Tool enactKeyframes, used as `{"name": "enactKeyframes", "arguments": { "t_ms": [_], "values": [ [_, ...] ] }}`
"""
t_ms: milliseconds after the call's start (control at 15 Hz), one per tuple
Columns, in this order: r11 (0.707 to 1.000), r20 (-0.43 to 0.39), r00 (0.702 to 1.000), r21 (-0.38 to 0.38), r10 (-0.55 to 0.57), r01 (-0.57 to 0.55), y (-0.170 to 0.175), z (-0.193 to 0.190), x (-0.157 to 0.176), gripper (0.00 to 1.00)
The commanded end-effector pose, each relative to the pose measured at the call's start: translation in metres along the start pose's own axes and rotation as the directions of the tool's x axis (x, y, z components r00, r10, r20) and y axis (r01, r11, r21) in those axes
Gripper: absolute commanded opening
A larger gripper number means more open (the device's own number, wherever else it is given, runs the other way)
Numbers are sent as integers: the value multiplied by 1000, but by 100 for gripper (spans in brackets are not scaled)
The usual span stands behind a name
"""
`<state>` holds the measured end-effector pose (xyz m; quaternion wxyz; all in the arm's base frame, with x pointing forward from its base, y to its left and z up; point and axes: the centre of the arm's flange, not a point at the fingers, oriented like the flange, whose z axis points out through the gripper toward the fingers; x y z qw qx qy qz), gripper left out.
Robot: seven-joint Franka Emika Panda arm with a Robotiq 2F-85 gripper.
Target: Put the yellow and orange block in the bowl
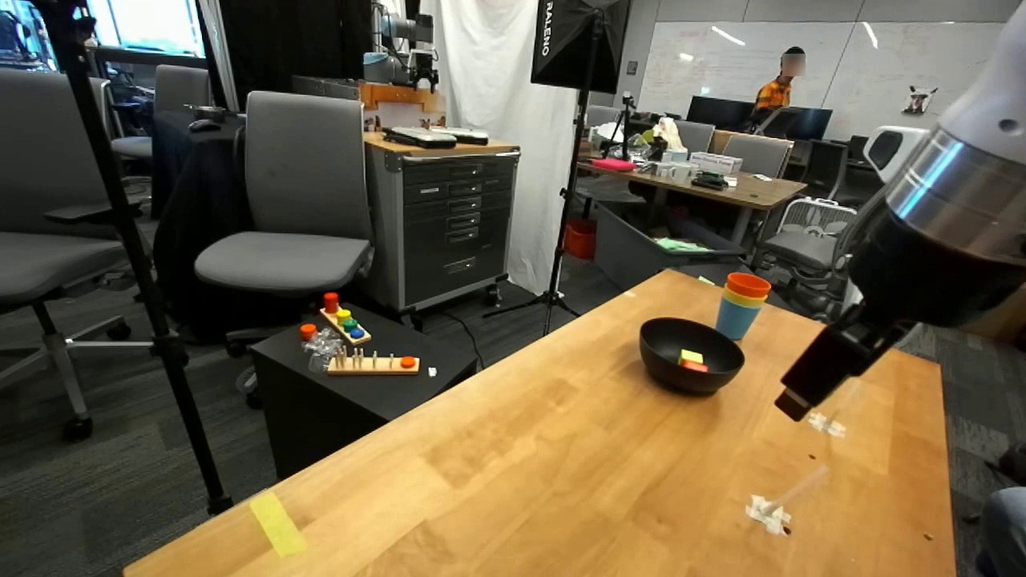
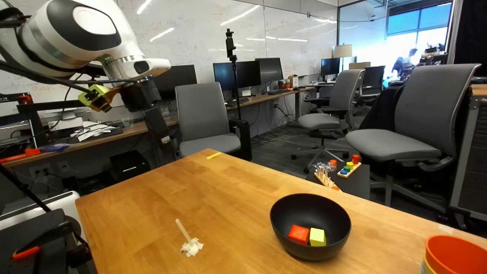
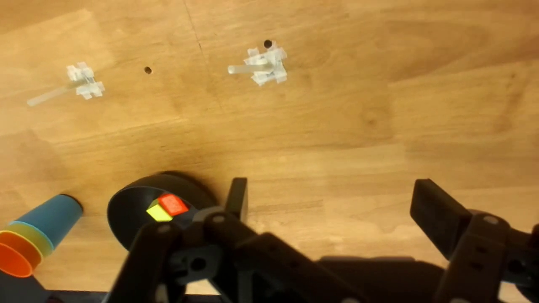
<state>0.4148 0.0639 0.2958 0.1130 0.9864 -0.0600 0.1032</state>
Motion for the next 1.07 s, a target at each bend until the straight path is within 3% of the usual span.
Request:
{"name": "enactKeyframes", "arguments": {
  "t_ms": [0,1000],
  "values": [
    [999,8,999,11,-49,49,-1,-3,-7,100],
    [998,18,998,4,-58,58,1,1,-11,100]
  ]
}}
